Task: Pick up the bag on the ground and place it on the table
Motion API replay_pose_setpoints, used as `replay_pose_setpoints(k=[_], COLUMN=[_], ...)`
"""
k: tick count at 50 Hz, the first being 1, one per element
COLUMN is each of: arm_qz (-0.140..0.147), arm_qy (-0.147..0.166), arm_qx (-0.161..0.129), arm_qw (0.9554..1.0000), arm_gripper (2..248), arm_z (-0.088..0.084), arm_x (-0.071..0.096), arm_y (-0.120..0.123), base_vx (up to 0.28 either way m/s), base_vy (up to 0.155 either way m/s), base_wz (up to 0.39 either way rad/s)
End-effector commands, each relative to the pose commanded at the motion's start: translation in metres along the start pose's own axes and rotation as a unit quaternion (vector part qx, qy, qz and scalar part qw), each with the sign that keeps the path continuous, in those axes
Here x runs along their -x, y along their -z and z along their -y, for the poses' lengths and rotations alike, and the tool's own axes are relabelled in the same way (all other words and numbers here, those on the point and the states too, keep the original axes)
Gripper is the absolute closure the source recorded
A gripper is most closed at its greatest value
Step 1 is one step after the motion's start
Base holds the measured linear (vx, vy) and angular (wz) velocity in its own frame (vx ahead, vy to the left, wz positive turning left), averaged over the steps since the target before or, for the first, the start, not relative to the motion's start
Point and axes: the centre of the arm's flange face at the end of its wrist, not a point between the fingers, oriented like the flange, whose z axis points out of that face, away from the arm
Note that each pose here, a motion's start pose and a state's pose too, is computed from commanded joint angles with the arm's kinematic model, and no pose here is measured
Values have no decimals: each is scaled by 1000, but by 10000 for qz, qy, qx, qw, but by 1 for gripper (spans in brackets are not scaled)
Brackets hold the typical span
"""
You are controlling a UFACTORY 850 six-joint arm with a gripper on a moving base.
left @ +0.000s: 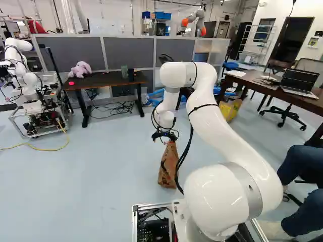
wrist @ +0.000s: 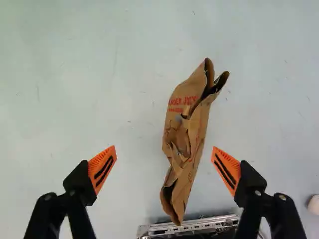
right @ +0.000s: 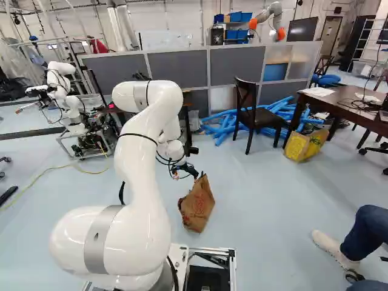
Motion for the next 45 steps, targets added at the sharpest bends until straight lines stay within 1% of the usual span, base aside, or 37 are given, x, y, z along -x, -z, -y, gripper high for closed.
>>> replay_pose_setpoints(k=[21, 26, 33, 42, 45], arm_qz=[370, 444, 490, 520, 529], arm_qy=[-59, -231, -563, -1025, -1126], arm_qx=[27, 40, 65, 99, 108], arm_qw=[9993, 9987, 9972, 9933, 9922], arm_gripper=[3, 3, 3, 3, 3], arm_z=[0, 0, 0, 0, 0], arm_x=[9, 11, 13, 15, 15], arm_y=[-31, -39, -49, -63, -67], base_vx=[0, 0, 0, 0, 0], base_vy=[0, 0, 0, 0, 0], base_wz=[0, 0, 0, 0, 0])
